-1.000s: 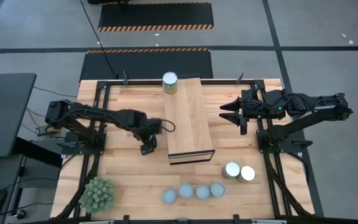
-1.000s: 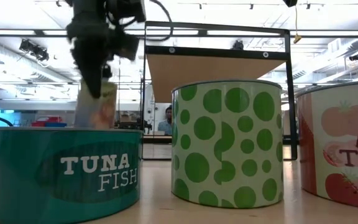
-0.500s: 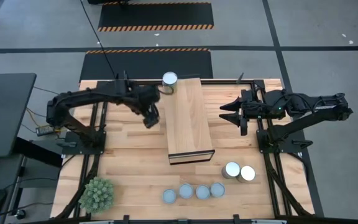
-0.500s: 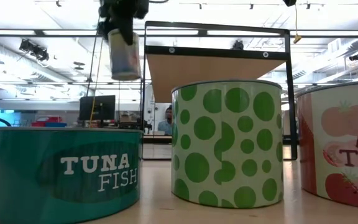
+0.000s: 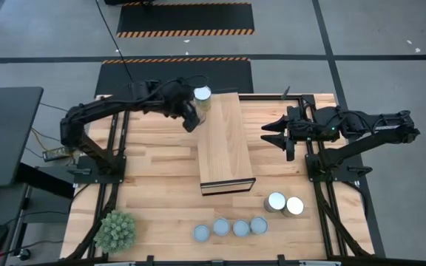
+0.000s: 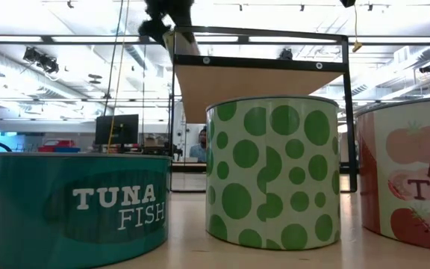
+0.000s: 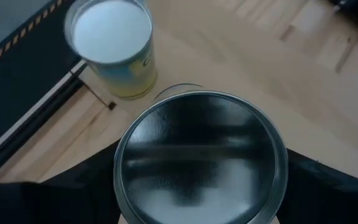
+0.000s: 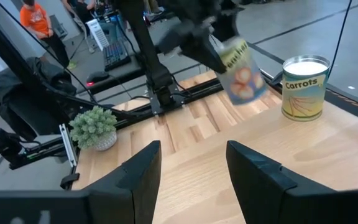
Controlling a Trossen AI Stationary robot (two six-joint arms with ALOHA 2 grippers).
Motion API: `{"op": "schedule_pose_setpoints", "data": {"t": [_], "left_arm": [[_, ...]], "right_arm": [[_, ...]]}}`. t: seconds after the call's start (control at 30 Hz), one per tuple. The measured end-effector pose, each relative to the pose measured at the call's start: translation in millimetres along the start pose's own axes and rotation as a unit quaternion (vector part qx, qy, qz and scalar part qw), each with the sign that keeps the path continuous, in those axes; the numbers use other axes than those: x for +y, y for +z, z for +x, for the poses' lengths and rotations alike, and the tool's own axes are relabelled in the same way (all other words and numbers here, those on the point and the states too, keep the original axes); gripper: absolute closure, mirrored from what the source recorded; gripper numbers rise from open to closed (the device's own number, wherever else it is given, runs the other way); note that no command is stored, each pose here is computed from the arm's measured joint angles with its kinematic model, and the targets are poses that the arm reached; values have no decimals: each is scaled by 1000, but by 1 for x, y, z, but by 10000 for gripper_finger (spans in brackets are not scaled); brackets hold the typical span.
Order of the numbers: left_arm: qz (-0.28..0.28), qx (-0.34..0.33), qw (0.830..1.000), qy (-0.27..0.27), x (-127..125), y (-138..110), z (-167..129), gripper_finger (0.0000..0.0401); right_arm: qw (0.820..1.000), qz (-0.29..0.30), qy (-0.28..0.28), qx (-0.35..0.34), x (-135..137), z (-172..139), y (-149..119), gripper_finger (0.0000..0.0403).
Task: Pick and place cans onto a shelf
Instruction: Put the canned peaches on the shelf
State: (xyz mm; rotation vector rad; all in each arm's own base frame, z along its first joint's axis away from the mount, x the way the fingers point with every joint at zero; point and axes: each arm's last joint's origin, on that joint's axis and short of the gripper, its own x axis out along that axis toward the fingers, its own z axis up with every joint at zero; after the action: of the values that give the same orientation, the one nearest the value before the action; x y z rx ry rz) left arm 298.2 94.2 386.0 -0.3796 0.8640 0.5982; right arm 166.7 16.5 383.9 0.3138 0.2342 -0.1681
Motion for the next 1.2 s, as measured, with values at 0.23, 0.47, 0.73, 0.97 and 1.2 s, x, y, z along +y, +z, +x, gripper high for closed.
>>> {"op": "schedule_pose_setpoints", "data": {"t": [0.23, 0.47, 0.73, 0.97, 1.2], "left_arm": [[4, 41, 999, -5, -4, 4, 39, 92], [12, 47, 999, -5, -5, 6, 51, 92], [42, 43, 998, -8, -5, 7, 50, 70], [58, 51, 997, -15, -9, 7, 63, 54], [83, 33, 996, -25, -18, 9, 68, 51]], "right_arm": [[1000, 2, 3, -6, 1, 0, 1, 213], [1000, 3, 3, -6, 1, 0, 1, 213], [1000, 3, 3, -8, 1, 0, 2, 213], [1000, 3, 4, -8, 1, 0, 2, 213], [1000, 4, 3, -8, 1, 0, 2, 213]]}}
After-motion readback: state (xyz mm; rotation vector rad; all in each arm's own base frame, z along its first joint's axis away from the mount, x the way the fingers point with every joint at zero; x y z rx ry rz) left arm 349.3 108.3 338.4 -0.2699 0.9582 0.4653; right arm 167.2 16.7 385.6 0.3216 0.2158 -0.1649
